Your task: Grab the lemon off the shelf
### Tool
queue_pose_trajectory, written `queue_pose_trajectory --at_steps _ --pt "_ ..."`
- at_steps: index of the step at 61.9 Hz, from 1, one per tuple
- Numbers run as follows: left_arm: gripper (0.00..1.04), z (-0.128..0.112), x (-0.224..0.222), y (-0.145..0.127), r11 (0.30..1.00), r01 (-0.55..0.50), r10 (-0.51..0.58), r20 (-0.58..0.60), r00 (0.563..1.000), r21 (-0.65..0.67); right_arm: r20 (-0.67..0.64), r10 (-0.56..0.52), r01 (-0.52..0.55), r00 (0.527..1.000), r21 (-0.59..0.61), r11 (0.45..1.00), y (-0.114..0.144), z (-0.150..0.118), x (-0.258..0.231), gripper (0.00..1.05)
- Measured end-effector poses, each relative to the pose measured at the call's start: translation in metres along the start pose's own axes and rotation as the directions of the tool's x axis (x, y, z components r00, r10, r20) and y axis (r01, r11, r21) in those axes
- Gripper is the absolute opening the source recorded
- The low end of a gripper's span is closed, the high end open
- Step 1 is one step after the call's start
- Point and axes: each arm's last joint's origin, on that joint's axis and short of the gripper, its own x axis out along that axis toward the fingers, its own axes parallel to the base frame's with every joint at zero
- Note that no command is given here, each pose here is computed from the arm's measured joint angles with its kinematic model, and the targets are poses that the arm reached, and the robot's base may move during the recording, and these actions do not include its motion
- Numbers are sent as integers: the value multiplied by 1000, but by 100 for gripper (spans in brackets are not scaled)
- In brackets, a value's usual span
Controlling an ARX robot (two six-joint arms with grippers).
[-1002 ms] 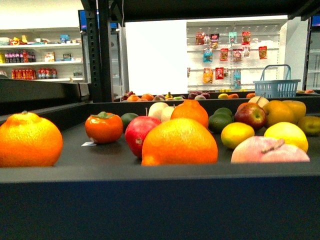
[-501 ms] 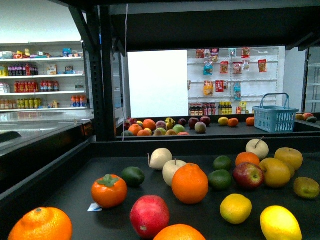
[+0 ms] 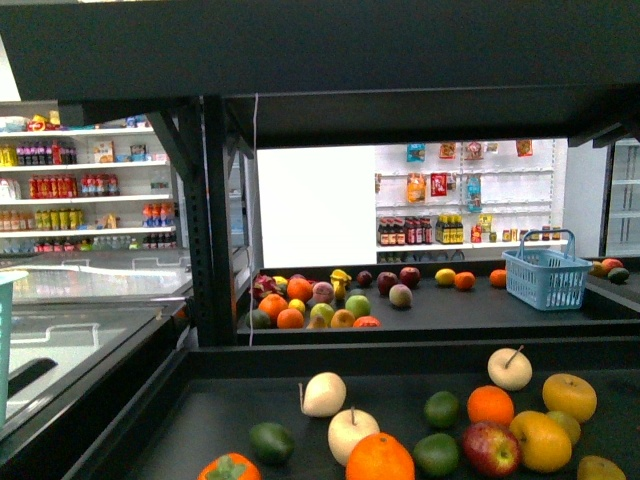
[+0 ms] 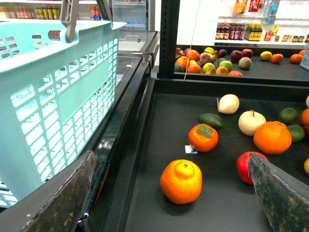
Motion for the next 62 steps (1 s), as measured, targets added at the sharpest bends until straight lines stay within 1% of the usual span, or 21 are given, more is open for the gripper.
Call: queue_pose_trajectory --at_steps 39,40,42,44,46,48,51,52,58,60,62 --pt "97 0 0 0 1000 8 -8 -8 1000 -11 0 0 0 1000 0 1000 0 0 0 102" --pt "97 -1 0 0 998 23 -25 -39 999 -50 0 0 0 1000 0 1000 0 0 0 102" --pt "97 -3 1 1 983 42 -71 -162 984 -178 0 0 0 1000 0 1000 0 0 0 102" --pt "97 -4 5 3 955 12 -83 -228 970 -298 1 0 0 1000 0 1000 0 0 0 102" --pt "97 0 8 6 924 -13 -91 -252 963 -383 0 0 0 1000 0 1000 0 0 0 102" --pt "97 8 13 10 894 -28 -97 -256 962 -446 0 0 0 1000 0 1000 0 0 0 102" --pt "97 28 21 19 851 -55 -88 -244 966 -523 0 0 0 1000 0 1000 0 0 0 102" --pt "97 32 23 21 846 -57 -85 -240 967 -530 0 0 0 1000 0 1000 0 0 0 102" --pt "97 80 46 47 740 -103 -45 -201 979 -665 0 0 0 1000 0 1000 0 0 0 102" --pt "97 91 52 54 715 -108 -37 -192 981 -691 0 0 0 1000 0 1000 0 0 0 102" --pt "97 105 60 62 668 -112 -33 -180 983 -735 0 0 0 1000 0 1000 0 0 0 102"
